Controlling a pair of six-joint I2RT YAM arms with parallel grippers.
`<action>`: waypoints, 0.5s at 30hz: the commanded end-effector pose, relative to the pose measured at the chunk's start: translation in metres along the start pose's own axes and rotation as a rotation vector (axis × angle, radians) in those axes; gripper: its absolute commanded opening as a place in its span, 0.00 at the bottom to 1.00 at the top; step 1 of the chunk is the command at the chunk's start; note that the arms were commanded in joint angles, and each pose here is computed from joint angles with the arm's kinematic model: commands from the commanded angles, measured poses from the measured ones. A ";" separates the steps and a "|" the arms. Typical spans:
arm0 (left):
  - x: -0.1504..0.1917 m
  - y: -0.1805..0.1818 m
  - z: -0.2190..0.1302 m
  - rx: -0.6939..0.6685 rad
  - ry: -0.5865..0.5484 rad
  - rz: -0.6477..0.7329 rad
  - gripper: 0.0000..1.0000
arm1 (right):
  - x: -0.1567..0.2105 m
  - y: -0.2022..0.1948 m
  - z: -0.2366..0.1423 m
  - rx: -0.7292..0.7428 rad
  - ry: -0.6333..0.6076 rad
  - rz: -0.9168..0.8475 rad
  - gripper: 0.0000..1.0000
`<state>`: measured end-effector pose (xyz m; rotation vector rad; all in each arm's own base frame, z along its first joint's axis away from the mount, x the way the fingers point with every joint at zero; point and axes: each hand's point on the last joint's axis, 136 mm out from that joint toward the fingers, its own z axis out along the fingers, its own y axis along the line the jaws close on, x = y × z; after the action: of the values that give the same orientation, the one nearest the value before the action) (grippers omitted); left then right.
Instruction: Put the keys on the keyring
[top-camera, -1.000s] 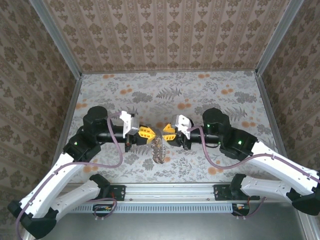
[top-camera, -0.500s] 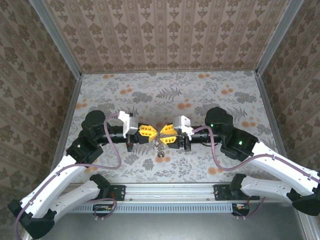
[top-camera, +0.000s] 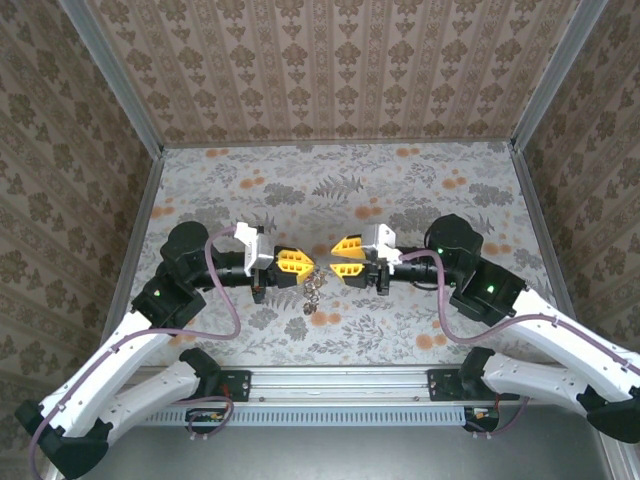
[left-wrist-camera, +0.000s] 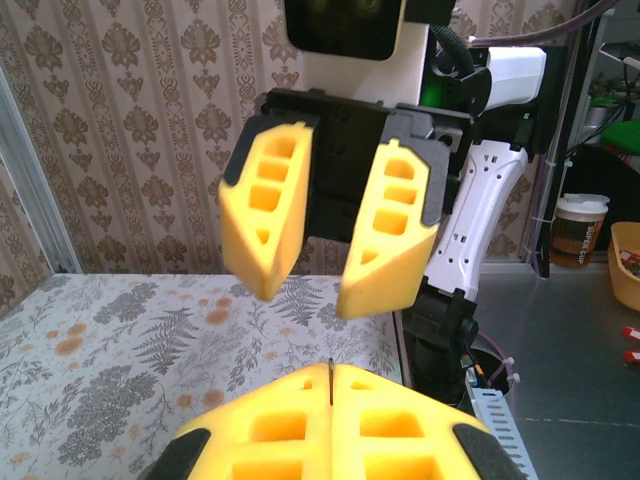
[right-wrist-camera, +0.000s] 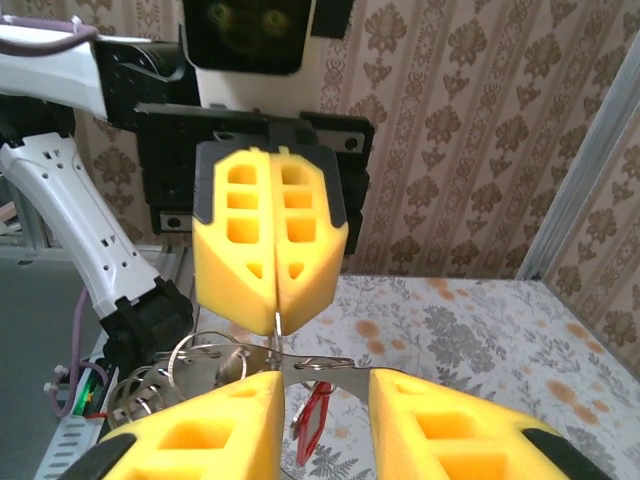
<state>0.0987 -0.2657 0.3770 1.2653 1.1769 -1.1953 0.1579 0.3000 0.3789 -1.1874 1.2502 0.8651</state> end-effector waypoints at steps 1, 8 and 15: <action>-0.017 -0.008 -0.001 0.031 -0.041 0.037 0.00 | -0.007 0.004 0.004 -0.043 -0.013 0.017 0.30; -0.017 -0.006 0.001 0.031 -0.035 0.037 0.00 | -0.004 0.014 0.010 -0.125 -0.009 0.026 0.30; -0.018 -0.004 0.002 0.033 -0.035 0.036 0.00 | -0.001 0.012 0.013 -0.119 -0.009 0.029 0.30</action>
<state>0.1030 -0.2700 0.3714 1.2701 1.2009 -1.2027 0.1514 0.3141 0.3625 -1.2720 1.2635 0.9496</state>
